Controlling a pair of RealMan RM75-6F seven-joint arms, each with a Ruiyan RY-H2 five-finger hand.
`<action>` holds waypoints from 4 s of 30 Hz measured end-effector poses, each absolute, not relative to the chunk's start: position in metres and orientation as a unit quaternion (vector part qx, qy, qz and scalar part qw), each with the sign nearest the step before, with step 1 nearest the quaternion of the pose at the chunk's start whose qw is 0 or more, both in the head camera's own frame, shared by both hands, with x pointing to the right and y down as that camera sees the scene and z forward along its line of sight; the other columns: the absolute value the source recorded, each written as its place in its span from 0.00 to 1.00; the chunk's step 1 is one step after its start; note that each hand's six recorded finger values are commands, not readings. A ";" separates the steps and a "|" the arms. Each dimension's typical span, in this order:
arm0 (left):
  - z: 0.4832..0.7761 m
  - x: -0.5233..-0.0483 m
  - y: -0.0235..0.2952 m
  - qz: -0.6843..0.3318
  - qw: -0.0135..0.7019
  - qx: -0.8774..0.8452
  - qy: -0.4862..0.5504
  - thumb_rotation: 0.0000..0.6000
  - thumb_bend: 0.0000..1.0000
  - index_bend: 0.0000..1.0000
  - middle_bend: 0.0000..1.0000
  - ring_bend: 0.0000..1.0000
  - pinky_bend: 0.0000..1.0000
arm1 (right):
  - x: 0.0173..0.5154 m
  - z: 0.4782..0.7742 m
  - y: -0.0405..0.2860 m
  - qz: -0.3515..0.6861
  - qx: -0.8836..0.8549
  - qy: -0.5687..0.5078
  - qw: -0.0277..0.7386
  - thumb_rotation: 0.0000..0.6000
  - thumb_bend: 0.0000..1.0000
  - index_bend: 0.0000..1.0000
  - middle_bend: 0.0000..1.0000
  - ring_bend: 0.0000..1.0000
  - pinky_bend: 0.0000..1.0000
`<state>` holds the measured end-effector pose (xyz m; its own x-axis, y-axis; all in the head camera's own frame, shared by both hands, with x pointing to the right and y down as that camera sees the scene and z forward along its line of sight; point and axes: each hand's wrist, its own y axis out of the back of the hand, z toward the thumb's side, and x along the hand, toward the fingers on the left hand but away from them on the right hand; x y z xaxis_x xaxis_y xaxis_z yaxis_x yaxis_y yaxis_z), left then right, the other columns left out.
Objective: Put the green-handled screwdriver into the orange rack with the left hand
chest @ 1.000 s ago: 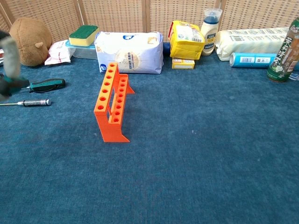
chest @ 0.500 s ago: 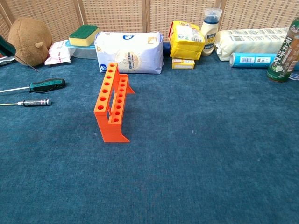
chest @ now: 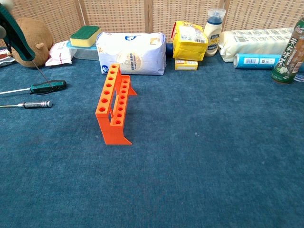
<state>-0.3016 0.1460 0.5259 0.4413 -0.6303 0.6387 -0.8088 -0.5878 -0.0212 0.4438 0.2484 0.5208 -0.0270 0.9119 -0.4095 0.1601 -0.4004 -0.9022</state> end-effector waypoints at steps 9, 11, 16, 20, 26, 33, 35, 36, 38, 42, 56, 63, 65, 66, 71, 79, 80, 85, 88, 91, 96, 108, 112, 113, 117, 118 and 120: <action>0.524 -0.279 0.144 0.286 0.164 0.841 -0.429 1.00 0.32 0.63 1.00 1.00 1.00 | 0.445 0.520 0.248 0.568 -0.614 -0.438 0.329 1.00 0.00 0.04 0.04 0.04 0.00; 0.528 -0.276 0.144 0.272 0.179 0.839 -0.437 1.00 0.32 0.63 1.00 1.00 1.00 | 0.445 0.520 0.248 0.568 -0.615 -0.438 0.329 1.00 0.00 0.04 0.04 0.04 0.00; 0.541 -0.267 0.149 0.239 0.220 0.830 -0.454 1.00 0.32 0.63 1.00 1.00 1.00 | 0.445 0.522 0.248 0.570 -0.616 -0.435 0.327 1.00 0.00 0.04 0.04 0.04 0.00; 0.543 -0.263 0.151 0.232 0.233 0.827 -0.456 1.00 0.32 0.63 1.00 1.00 1.00 | 0.445 0.522 0.248 0.571 -0.615 -0.435 0.326 1.00 0.00 0.04 0.04 0.04 0.00; 0.544 -0.257 0.158 0.235 0.244 0.826 -0.451 1.00 0.32 0.63 1.00 1.00 1.00 | 0.447 0.520 0.248 0.569 -0.614 -0.439 0.326 1.00 0.00 0.04 0.04 0.04 0.00; 0.551 -0.254 0.162 0.239 0.258 0.821 -0.449 1.00 0.32 0.63 1.00 1.00 1.00 | 0.448 0.519 0.247 0.568 -0.614 -0.440 0.326 1.00 0.00 0.04 0.04 0.04 0.00; 0.552 -0.253 0.162 0.239 0.259 0.821 -0.448 1.00 0.32 0.64 1.00 1.00 1.00 | 0.448 0.518 0.247 0.568 -0.614 -0.441 0.326 1.00 0.00 0.04 0.04 0.04 0.00; 0.553 -0.253 0.162 0.239 0.259 0.821 -0.448 1.00 0.32 0.64 1.00 1.00 1.00 | 0.448 0.518 0.247 0.567 -0.614 -0.442 0.326 1.00 0.00 0.04 0.04 0.04 0.00; 0.554 -0.253 0.161 0.240 0.258 0.821 -0.449 1.00 0.32 0.64 1.00 1.00 1.00 | 0.449 0.518 0.247 0.567 -0.613 -0.442 0.326 1.00 0.00 0.04 0.04 0.04 0.00; 0.556 -0.253 0.161 0.242 0.258 0.820 -0.450 1.00 0.32 0.64 1.00 1.00 1.00 | 0.450 0.517 0.247 0.567 -0.613 -0.444 0.326 1.00 0.00 0.04 0.04 0.04 0.00; 0.567 -0.248 0.161 0.247 0.266 0.816 -0.449 1.00 0.32 0.64 1.00 1.00 1.00 | 0.450 0.517 0.247 0.566 -0.614 -0.444 0.326 1.00 0.00 0.04 0.04 0.04 0.00; 0.571 -0.248 0.160 0.252 0.262 0.815 -0.452 1.00 0.32 0.64 1.00 1.00 1.00 | 0.449 0.516 0.246 0.565 -0.614 -0.445 0.325 1.00 0.00 0.04 0.04 0.04 0.00; 0.573 -0.248 0.160 0.253 0.263 0.814 -0.452 1.00 0.32 0.64 1.00 1.00 1.00 | 0.450 0.516 0.246 0.566 -0.614 -0.444 0.325 1.00 0.00 0.04 0.04 0.04 0.00; 0.573 -0.248 0.159 0.254 0.263 0.814 -0.452 1.00 0.32 0.64 1.00 1.00 1.00 | 0.450 0.516 0.246 0.565 -0.614 -0.444 0.325 1.00 0.00 0.04 0.04 0.04 0.00; 0.576 -0.246 0.159 0.259 0.264 0.813 -0.450 1.00 0.32 0.64 1.00 1.00 1.00 | 0.451 0.516 0.246 0.565 -0.614 -0.447 0.323 1.00 0.00 0.04 0.04 0.04 0.00; 0.580 -0.244 0.159 0.264 0.266 0.812 -0.448 1.00 0.32 0.64 1.00 1.00 1.00 | 0.452 0.515 0.246 0.563 -0.615 -0.448 0.322 1.00 0.00 0.04 0.04 0.04 0.00; 0.581 -0.243 0.159 0.265 0.265 0.812 -0.447 1.00 0.32 0.64 1.00 1.00 1.00 | 0.452 0.515 0.246 0.563 -0.615 -0.449 0.322 1.00 0.00 0.04 0.04 0.04 0.00; 0.580 -0.239 0.161 0.269 0.262 0.815 -0.441 1.00 0.32 0.64 1.00 1.00 1.00 | 0.454 0.514 0.245 0.562 -0.614 -0.453 0.320 1.00 0.00 0.04 0.04 0.04 0.00; 0.581 -0.238 0.162 0.271 0.259 0.816 -0.439 1.00 0.32 0.64 1.00 1.00 1.00 | 0.454 0.513 0.245 0.562 -0.615 -0.452 0.319 1.00 0.00 0.04 0.04 0.04 0.00; 0.582 -0.237 0.162 0.272 0.258 0.815 -0.442 1.00 0.32 0.64 1.00 1.00 1.00 | 0.454 0.513 0.245 0.561 -0.615 -0.453 0.319 1.00 0.00 0.04 0.04 0.04 0.00; 0.583 -0.237 0.160 0.272 0.254 0.814 -0.446 1.00 0.32 0.64 1.00 1.00 1.00 | 0.454 0.513 0.244 0.561 -0.614 -0.454 0.319 1.00 0.00 0.04 0.04 0.04 0.00; 0.592 -0.235 0.160 0.284 0.245 0.812 -0.447 1.00 0.32 0.64 1.00 1.00 1.00 | 0.455 0.513 0.244 0.561 -0.615 -0.453 0.319 1.00 0.00 0.04 0.04 0.04 0.00; 0.595 -0.233 0.160 0.288 0.243 0.812 -0.445 1.00 0.32 0.64 1.00 1.00 1.00 | 0.455 0.513 0.244 0.561 -0.615 -0.453 0.319 1.00 0.00 0.04 0.04 0.04 0.00; 0.596 -0.233 0.160 0.288 0.244 0.812 -0.445 1.00 0.32 0.64 1.00 1.00 1.00 | 0.455 0.513 0.244 0.561 -0.615 -0.453 0.319 1.00 0.00 0.04 0.04 0.04 0.00; 0.600 -0.233 0.161 0.292 0.247 0.810 -0.445 1.00 0.32 0.64 1.00 1.00 1.00 | 0.455 0.513 0.244 0.561 -0.615 -0.454 0.318 1.00 0.00 0.04 0.04 0.04 0.00; 0.601 -0.233 0.161 0.293 0.248 0.810 -0.445 1.00 0.32 0.64 1.00 1.00 1.00 | 0.455 0.513 0.244 0.561 -0.615 -0.454 0.318 1.00 0.00 0.04 0.04 0.04 0.00; 0.603 -0.233 0.162 0.294 0.247 0.809 -0.445 1.00 0.32 0.64 1.00 1.00 1.00 | 0.455 0.513 0.244 0.561 -0.615 -0.454 0.318 1.00 0.00 0.04 0.04 0.04 0.00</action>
